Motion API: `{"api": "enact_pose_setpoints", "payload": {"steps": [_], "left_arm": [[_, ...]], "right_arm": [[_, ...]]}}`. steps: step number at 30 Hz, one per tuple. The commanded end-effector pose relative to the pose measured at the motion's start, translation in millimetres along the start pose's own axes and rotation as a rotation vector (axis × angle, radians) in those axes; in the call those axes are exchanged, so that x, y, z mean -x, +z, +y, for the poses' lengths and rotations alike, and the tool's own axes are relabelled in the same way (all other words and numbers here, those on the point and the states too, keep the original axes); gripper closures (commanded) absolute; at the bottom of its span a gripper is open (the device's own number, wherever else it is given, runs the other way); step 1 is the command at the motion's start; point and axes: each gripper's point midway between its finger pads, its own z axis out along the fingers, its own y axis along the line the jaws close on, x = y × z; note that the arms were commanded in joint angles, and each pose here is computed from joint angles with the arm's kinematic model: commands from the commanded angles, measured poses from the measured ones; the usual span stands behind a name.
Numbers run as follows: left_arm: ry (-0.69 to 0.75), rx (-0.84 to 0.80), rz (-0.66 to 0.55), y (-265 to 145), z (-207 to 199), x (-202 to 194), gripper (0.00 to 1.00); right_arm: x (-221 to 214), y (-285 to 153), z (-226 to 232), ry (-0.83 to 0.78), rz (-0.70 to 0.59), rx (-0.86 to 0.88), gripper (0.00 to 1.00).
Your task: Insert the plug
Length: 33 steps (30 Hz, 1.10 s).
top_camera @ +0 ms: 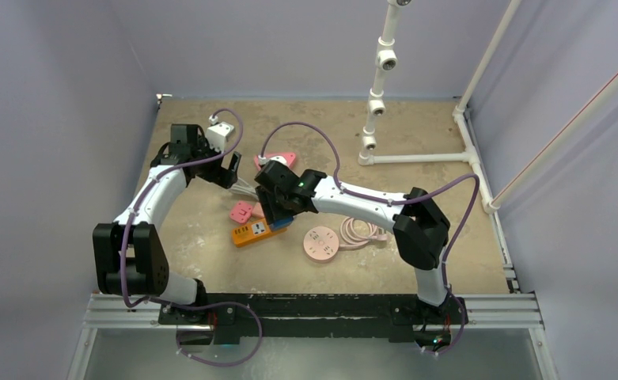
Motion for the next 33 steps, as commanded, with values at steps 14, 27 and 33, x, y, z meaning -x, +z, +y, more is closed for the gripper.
{"api": "enact_pose_setpoints", "payload": {"steps": [14,27,33], "left_arm": [[0.033,0.018,-0.038,-3,6,11,0.01],[0.045,0.018,-0.035,-2,7,10,0.02],[0.044,0.013,-0.034,-2,6,10,0.02]], "right_arm": [[-3,9,8,-0.064,0.017,0.022,1.00],[26,-34,23,-0.016,-0.071,0.102,1.00],[20,-28,18,-0.016,-0.058,0.081,1.00]]}}
